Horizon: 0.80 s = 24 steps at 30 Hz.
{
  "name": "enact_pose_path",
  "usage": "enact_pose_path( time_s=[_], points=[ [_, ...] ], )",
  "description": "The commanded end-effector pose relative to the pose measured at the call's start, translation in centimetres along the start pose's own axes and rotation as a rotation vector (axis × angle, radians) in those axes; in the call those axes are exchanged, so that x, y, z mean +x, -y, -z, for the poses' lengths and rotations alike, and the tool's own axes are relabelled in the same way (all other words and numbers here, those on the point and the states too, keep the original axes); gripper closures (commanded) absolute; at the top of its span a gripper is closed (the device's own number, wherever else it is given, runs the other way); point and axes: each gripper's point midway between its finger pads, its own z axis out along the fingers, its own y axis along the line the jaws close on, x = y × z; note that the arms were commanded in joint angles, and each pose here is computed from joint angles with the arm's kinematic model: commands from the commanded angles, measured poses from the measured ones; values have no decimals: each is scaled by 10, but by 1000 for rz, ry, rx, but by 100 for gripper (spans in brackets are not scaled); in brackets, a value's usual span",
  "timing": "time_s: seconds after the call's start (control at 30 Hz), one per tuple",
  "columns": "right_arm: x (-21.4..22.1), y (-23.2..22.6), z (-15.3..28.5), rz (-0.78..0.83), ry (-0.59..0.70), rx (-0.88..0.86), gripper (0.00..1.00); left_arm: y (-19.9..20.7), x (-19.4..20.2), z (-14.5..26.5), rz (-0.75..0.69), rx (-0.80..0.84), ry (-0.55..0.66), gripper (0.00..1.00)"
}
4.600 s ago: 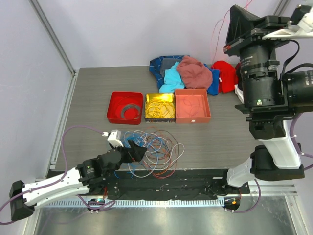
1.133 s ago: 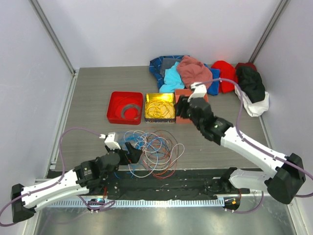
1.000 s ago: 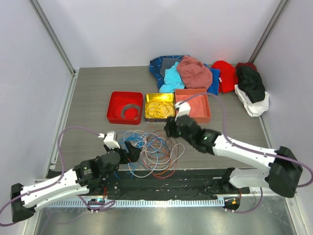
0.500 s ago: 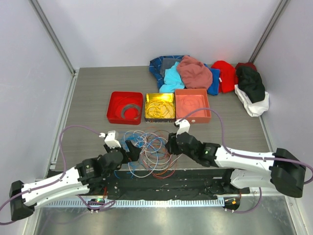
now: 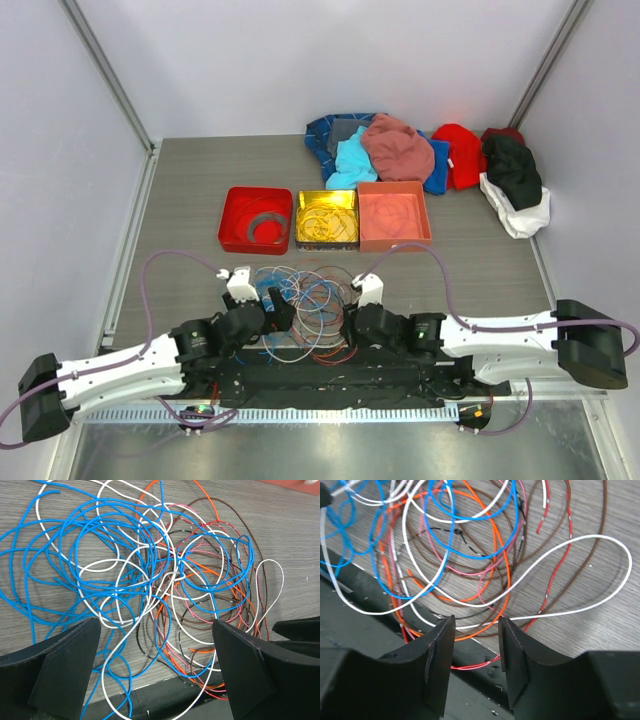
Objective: Untangle the cables
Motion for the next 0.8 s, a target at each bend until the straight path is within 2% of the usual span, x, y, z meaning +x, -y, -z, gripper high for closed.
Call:
enact_pose_path(
  time_s=[0.0,0.23,0.5,0.77],
  points=[
    [-3,6,-5,-45,44,58,53,25,-18,2,39,67,42,0],
    [-27,41,5,-78,174,208,55,25,-17,3,41,79,41,0],
    [-8,52,-11,-47,76,271,57,28,-15,2,38,87,28,0],
    [13,49,-4,-115,18,203,58,29,-14,2,43,98,30,0]
  ],
)
